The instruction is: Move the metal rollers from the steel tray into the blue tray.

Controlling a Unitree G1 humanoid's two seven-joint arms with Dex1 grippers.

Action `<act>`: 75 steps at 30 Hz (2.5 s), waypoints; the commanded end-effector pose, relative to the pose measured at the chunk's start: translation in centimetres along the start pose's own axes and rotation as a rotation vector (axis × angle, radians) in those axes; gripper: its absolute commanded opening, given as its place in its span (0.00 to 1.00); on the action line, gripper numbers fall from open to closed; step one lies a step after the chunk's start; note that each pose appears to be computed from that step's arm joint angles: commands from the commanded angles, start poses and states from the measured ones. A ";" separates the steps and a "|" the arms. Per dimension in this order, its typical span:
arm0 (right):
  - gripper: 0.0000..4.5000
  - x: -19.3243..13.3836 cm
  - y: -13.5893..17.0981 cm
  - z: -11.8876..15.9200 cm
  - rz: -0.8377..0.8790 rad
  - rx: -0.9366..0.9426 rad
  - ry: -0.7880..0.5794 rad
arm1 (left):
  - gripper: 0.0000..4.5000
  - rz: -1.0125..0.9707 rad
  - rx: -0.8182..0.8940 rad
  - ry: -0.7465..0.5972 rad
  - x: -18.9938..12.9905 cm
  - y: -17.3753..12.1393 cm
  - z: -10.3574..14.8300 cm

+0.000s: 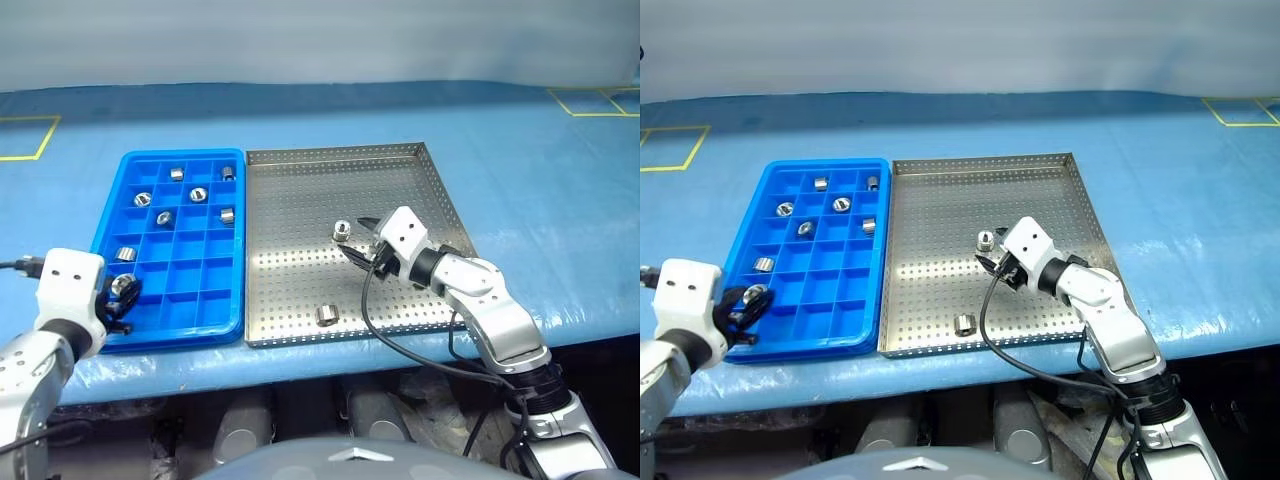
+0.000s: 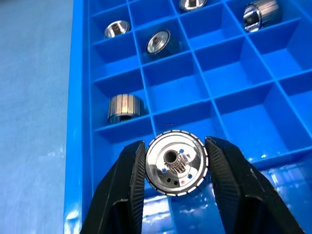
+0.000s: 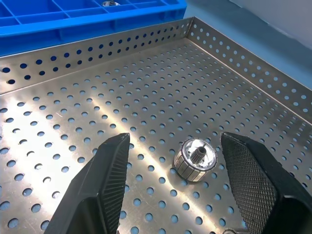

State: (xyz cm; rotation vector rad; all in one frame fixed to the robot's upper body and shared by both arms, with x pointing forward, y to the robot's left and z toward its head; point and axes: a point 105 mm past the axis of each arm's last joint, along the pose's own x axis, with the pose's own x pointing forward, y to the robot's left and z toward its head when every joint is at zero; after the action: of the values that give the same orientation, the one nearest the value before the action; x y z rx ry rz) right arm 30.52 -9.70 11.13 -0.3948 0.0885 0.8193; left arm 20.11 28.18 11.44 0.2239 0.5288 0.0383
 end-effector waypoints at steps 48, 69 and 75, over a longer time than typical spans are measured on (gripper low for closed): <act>0.70 0.6 -0.2 1.1 0.019 -0.039 -0.045 | 0.80 0.284 -0.202 -0.015 -0.6 5.9 -2.2; 0.70 0.1 -0.3 0.8 -0.002 -0.032 -0.036 | 0.86 0.574 -0.294 -0.276 -1.9 11.4 1.4; 0.70 0.4 -0.2 0.9 0.009 -0.034 -0.039 | 0.86 0.728 -0.239 -0.125 -2.4 12.9 -1.8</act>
State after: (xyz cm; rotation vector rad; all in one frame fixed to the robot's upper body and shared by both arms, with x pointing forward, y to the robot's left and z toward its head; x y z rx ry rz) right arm 30.66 -9.41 10.46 -0.3995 0.1028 0.8388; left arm 17.85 40.28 13.89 0.1191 0.2756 0.7442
